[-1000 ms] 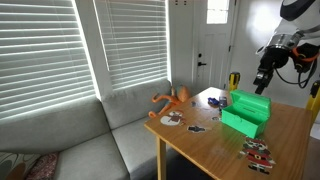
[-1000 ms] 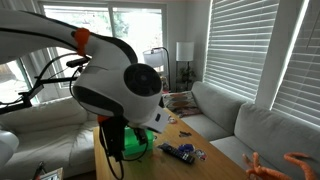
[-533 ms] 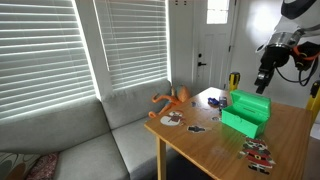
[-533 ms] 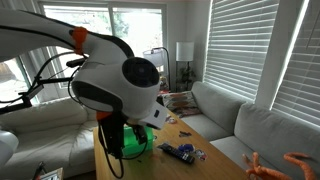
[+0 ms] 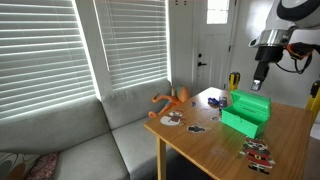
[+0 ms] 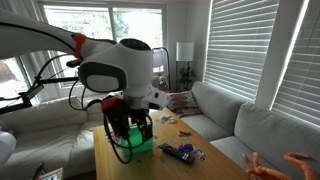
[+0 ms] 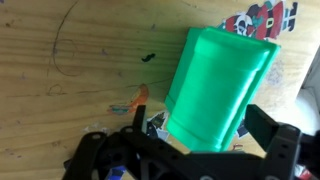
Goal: Open the green container
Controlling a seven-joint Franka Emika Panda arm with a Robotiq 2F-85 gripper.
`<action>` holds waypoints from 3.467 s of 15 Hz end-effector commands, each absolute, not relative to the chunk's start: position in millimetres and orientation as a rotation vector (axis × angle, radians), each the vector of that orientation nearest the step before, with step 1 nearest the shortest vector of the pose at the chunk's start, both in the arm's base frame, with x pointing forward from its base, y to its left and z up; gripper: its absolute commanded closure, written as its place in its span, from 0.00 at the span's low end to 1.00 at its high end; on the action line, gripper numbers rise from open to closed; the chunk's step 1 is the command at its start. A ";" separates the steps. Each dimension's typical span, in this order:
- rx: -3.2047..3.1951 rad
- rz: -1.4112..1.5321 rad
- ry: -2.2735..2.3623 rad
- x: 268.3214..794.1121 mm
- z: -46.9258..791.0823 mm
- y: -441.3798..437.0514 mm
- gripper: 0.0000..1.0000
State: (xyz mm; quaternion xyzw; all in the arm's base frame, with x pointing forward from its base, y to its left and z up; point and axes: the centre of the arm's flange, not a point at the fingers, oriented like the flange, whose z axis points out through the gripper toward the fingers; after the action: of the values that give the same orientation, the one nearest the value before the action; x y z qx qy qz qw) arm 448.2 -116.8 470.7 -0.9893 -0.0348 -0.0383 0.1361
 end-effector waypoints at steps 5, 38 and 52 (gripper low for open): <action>-3.065 -0.068 -0.229 453.6 486.2 -58.8 0.00; -3.498 0.145 -0.262 445.1 460.5 -0.9 0.00; -3.481 0.106 -0.165 437.1 472.7 -24.2 0.00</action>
State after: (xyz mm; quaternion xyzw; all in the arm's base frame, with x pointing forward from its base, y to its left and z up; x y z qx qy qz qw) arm 442.0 -20.7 466.7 -0.9833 -0.0505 0.0443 -0.1691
